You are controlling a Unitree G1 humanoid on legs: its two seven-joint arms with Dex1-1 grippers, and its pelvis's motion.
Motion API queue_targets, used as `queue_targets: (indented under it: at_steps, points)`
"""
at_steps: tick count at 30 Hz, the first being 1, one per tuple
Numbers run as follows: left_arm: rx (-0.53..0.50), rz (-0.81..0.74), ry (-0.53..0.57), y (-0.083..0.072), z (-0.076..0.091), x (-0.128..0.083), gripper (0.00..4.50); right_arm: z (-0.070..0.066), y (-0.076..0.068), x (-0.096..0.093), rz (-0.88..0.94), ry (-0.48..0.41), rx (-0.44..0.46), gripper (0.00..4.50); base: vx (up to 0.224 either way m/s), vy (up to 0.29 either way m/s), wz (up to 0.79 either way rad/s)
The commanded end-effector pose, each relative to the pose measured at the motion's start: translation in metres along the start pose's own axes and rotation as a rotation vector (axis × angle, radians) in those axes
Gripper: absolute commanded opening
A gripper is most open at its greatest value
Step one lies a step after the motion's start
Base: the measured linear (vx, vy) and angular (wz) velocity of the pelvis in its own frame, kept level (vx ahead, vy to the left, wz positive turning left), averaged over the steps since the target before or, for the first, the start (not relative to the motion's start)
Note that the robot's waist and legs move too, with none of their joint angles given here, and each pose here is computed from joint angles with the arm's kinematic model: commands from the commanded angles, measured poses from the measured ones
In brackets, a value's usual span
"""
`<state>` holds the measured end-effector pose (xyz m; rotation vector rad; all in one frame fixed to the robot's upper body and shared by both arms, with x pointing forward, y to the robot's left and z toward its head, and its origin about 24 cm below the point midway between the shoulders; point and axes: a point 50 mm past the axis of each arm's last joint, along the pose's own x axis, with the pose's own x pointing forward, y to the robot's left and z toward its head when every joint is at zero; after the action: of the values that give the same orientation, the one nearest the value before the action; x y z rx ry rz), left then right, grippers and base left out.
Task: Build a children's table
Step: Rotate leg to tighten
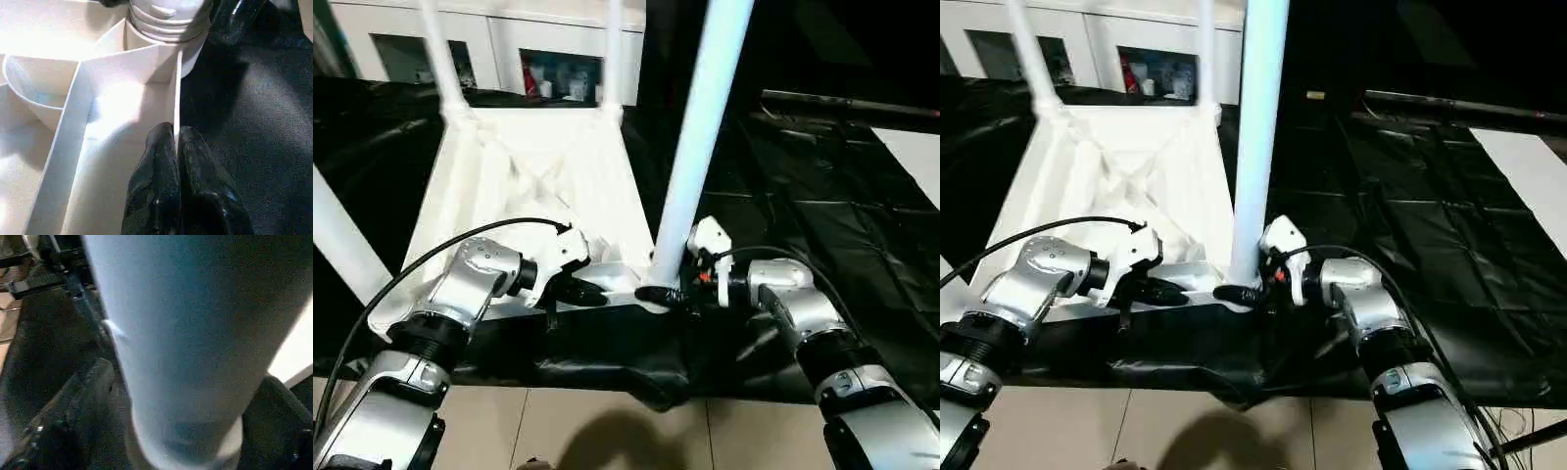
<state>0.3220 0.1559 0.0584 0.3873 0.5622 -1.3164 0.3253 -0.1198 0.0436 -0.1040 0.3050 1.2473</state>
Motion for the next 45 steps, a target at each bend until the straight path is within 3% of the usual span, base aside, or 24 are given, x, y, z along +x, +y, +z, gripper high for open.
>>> queue_targets:
  at_steps: [1,12,17,21,23,26,32,36,41,43,45]
  points:
    - [-0.048,-0.058,-0.006,-0.008,-0.009,0.008,0.0,0.0,0.001,-0.004,0.023,0.004,-0.001,3.63,0.0,0.0,0.0]
    - [-0.05,-0.055,-0.004,-0.009,-0.011,0.003,0.0,0.0,0.003,-0.004,0.035,0.016,0.004,2.66,0.0,0.0,0.0]
    - [-0.056,-0.044,0.004,-0.008,-0.012,0.003,0.0,-0.003,0.003,-0.003,0.024,0.018,0.012,2.61,0.0,0.0,0.0]
    - [-0.101,0.067,0.014,0.0,-0.014,0.009,0.0,-0.01,-0.006,0.003,-0.17,0.03,0.036,2.61,0.0,0.0,0.0]
    - [-0.125,0.185,0.014,0.008,-0.012,0.014,0.0,-0.014,-0.013,0.008,-0.318,0.018,0.107,2.6,0.0,0.0,0.0]
    - [-0.192,0.335,-0.011,0.018,-0.004,0.028,0.0,-0.019,-0.017,0.021,-0.509,0.012,0.22,2.59,-0.017,0.001,0.0]
    - [-0.252,0.457,-0.017,0.024,0.013,0.048,0.0,-0.02,-0.021,0.037,-0.769,0.073,0.297,2.59,0.0,0.0,0.0]
    - [-0.249,0.507,-0.023,0.025,0.023,0.059,0.0,-0.011,-0.019,0.052,-0.801,0.072,0.269,2.59,0.0,0.0,0.0]
    - [-0.209,0.496,-0.011,0.026,0.024,0.058,0.0,0.008,-0.011,0.066,-0.644,-0.055,0.216,2.59,0.0,0.0,0.0]
    - [-0.194,0.476,-0.009,0.026,0.023,0.055,0.0,0.014,-0.01,0.065,-0.583,-0.111,0.207,3.15,0.0,0.0,0.0]
    - [-0.178,0.452,-0.014,0.026,0.022,0.052,0.0,0.016,-0.011,0.062,-0.559,-0.135,0.198,3.31,0.0,0.0,0.0]
